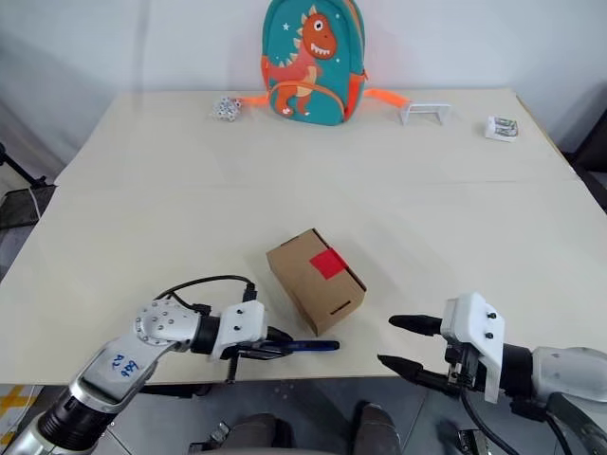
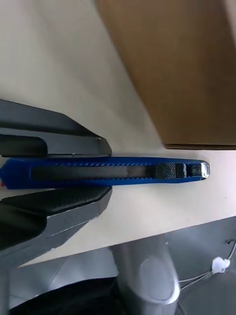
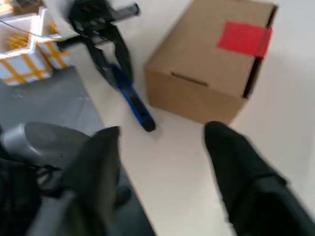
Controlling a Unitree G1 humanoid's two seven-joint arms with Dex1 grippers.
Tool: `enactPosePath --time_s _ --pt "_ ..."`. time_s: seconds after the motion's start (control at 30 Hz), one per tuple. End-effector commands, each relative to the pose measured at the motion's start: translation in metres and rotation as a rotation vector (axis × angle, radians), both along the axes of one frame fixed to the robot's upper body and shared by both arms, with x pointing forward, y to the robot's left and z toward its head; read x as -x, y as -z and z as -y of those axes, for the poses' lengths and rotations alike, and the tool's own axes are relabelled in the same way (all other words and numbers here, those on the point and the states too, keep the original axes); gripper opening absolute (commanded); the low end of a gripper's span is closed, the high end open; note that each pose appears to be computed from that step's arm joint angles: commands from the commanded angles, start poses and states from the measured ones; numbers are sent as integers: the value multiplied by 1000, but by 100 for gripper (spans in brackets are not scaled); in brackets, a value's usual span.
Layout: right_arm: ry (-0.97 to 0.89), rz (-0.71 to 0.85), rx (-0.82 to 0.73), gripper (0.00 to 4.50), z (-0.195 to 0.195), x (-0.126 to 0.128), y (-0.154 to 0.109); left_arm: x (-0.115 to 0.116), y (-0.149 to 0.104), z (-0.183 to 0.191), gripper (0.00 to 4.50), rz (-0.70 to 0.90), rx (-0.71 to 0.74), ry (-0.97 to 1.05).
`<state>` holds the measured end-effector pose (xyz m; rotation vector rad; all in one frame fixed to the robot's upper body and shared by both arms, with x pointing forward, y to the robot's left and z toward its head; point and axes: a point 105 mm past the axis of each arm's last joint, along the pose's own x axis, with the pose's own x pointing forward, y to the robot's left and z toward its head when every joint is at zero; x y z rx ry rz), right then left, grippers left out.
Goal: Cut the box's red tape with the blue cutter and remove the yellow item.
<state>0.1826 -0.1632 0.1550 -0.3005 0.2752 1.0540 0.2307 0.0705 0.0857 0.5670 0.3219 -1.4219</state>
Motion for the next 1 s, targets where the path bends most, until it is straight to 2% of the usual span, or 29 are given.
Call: enactPosePath --time_s 0.03,0.17,0.33,0.73,1.0 --pt "-20 -14 37 145 -11 4 1 12 8 8 47 -49 -34 22" --pt "-38 -39 47 4 -26 1 8 18 9 15 47 -78 -51 34" --pt "-63 -67 65 4 -36 -3 15 19 9 21 47 -91 -61 23" --pt "-128 -158 185 4 -46 -16 52 12 8 31 47 -90 -81 -27" --pt "-103 -175 213 4 -41 -25 61 11 8 28 47 -81 -93 -39"
